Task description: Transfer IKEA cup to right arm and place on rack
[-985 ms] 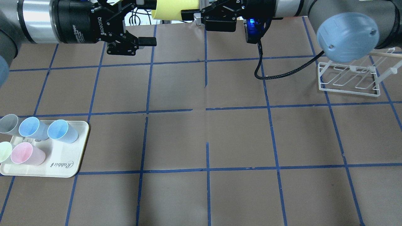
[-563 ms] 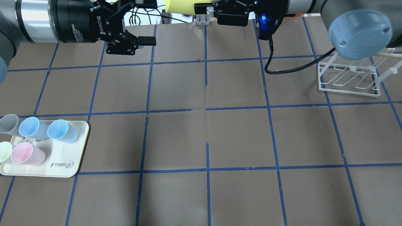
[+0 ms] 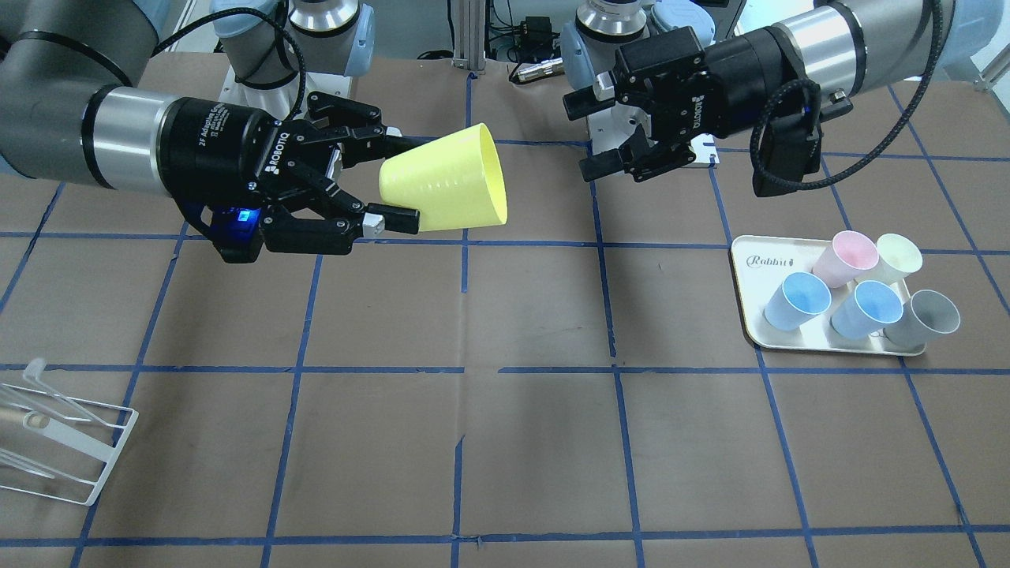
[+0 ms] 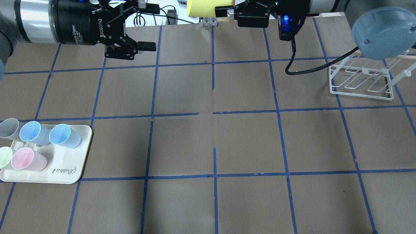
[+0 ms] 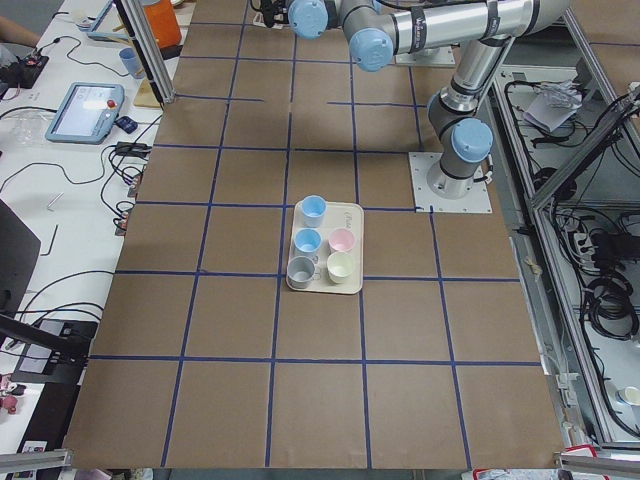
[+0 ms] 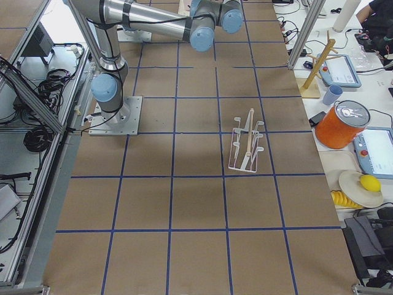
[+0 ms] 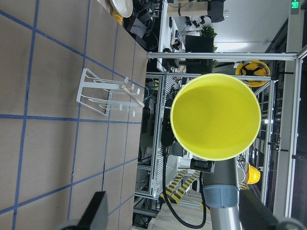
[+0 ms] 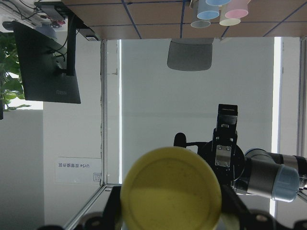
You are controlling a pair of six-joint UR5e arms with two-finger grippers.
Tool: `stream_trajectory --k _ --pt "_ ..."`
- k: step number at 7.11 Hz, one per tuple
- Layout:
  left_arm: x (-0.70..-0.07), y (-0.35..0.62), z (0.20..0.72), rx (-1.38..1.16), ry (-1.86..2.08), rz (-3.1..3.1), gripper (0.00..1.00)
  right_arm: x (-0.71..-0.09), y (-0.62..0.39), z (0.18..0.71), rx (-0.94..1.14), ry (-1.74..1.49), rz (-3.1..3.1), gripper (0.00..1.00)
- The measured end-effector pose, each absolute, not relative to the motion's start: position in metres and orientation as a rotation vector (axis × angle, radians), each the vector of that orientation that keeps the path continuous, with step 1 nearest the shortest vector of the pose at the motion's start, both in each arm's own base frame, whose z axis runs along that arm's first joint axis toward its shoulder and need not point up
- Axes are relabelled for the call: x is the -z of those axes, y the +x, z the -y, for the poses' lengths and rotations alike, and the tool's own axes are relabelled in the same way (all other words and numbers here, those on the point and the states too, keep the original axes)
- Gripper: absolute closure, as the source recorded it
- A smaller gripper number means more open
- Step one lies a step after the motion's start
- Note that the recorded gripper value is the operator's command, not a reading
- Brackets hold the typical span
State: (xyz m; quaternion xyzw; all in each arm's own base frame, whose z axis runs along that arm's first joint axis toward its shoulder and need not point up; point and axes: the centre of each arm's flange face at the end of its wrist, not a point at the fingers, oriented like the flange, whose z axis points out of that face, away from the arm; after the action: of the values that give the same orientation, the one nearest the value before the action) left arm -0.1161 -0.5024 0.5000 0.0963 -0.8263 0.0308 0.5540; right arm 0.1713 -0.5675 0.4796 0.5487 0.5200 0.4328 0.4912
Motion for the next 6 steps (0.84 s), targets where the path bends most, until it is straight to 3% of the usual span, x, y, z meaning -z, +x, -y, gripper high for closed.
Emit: stream_trajectory --k 3,6 --pt "-0.497 -0.106 0.534 -0.123 0.180 2.327 0.03 -0.480 0.156 0.549 -0.801 1.419 -1.569 1.00" --pt "-0.517 -0.165 0.548 -0.140 -0.052 2.772 0.00 -0.477 0.140 0.527 -0.443 1.273 -2.052 1.00"
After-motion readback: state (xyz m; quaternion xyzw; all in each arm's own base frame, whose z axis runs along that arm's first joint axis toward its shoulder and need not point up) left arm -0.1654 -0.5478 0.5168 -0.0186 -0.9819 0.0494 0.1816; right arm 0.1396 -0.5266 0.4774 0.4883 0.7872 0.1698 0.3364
